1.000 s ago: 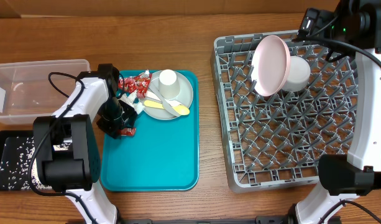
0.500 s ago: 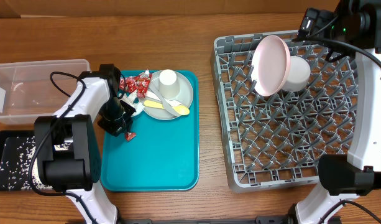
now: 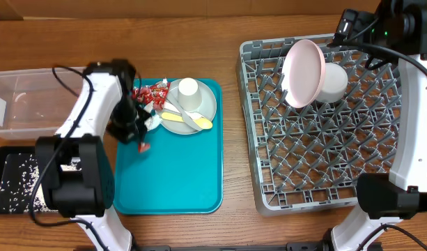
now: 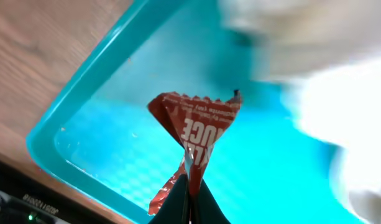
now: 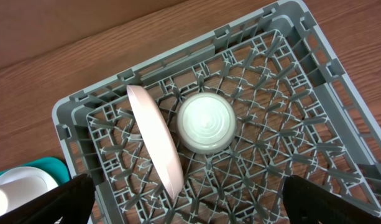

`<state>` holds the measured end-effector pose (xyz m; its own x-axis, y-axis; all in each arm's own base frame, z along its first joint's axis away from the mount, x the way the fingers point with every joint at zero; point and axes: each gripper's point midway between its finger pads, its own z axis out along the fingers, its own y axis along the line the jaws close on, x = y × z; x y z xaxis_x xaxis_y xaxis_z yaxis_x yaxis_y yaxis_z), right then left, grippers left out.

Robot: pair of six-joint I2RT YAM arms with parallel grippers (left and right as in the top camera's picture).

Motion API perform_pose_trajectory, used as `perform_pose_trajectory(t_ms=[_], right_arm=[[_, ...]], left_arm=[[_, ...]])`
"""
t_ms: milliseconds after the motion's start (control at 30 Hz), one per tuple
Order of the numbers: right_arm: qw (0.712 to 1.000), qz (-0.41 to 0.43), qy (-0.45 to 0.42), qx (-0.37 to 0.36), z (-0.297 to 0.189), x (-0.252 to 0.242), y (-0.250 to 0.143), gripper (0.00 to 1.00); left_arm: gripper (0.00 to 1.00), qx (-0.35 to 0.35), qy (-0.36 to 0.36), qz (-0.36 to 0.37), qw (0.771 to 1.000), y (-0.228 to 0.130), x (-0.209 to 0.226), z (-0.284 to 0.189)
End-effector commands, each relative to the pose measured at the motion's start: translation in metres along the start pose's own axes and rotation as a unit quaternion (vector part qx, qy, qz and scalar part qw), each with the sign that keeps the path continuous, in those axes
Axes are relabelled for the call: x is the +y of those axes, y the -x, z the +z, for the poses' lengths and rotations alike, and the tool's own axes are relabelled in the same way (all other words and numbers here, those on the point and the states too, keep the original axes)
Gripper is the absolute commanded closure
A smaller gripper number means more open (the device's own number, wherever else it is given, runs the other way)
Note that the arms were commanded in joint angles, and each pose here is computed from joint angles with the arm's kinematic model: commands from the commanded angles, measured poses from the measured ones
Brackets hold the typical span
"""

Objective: Sort waste into correct bins and load items into the dishwasher rack
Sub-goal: 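Grasp the red sauce packet with the left gripper and lift it, then carry the packet left and drop it into the clear plastic bin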

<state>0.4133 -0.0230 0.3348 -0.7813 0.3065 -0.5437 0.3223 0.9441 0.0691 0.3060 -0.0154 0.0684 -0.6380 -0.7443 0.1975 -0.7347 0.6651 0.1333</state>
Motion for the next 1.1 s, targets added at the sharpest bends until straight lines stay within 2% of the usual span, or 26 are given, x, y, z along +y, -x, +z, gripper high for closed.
perform_pose_trajectory(t_ms=[0,100,300,400,500,533,600,633,667,700,733,900,1067], right_arm=[[1.000,0.000,-0.003,-0.006,-0.003,-0.002,0.002,0.00],[1.000,0.000,-0.002,-0.006,-0.003,-0.002,0.002,0.00],[1.000,0.000,-0.003,-0.006,-0.003,-0.002,0.002,0.00],[1.000,0.000,-0.003,-0.006,-0.003,-0.002,0.002,0.00],[1.000,0.000,-0.003,-0.006,-0.003,-0.002,0.002,0.00],[1.000,0.000,-0.003,-0.006,-0.003,-0.002,0.002,0.00],[1.000,0.000,-0.003,-0.006,-0.003,-0.002,0.002,0.00],[1.000,0.000,-0.003,-0.006,-0.003,-0.002,0.002,0.00],[1.000,0.000,-0.003,-0.006,-0.003,-0.002,0.002,0.00],[1.000,0.000,-0.003,-0.006,-0.003,-0.002,0.002,0.00],[1.000,0.000,-0.003,-0.006,-0.003,-0.002,0.002,0.00],[1.000,0.000,-0.003,-0.006,-0.003,-0.002,0.002,0.00],[1.000,0.000,-0.003,-0.006,-0.003,-0.002,0.002,0.00]], left_arm=[[0.96,-0.072,-0.079,0.061,0.992,0.005,-0.021,-0.070],[0.96,-0.123,-0.122,0.074,0.982,0.018,-0.029,-0.110],[0.96,-0.186,-0.169,0.016,0.968,0.065,-0.011,-0.158],[0.96,-0.225,-0.165,-0.018,0.960,0.101,0.013,-0.166],[0.95,-0.276,-0.122,-0.072,0.951,0.138,0.051,-0.169],[0.87,-0.291,-0.108,-0.088,0.947,0.148,0.063,-0.171],[0.78,-0.325,-0.072,-0.120,0.935,0.169,0.090,-0.175],[0.65,-0.336,-0.062,-0.129,0.931,0.175,0.099,-0.178],[0.47,-0.343,-0.056,-0.135,0.928,0.179,0.106,-0.179],[0.19,-0.347,-0.052,-0.137,0.926,0.183,0.113,-0.181],[0.00,-0.350,-0.049,-0.134,0.926,0.186,0.117,-0.182],[0.00,-0.322,-0.065,-0.072,0.942,0.174,0.111,-0.183],[0.00,-0.252,-0.173,0.023,0.952,0.134,0.056,-0.185]])
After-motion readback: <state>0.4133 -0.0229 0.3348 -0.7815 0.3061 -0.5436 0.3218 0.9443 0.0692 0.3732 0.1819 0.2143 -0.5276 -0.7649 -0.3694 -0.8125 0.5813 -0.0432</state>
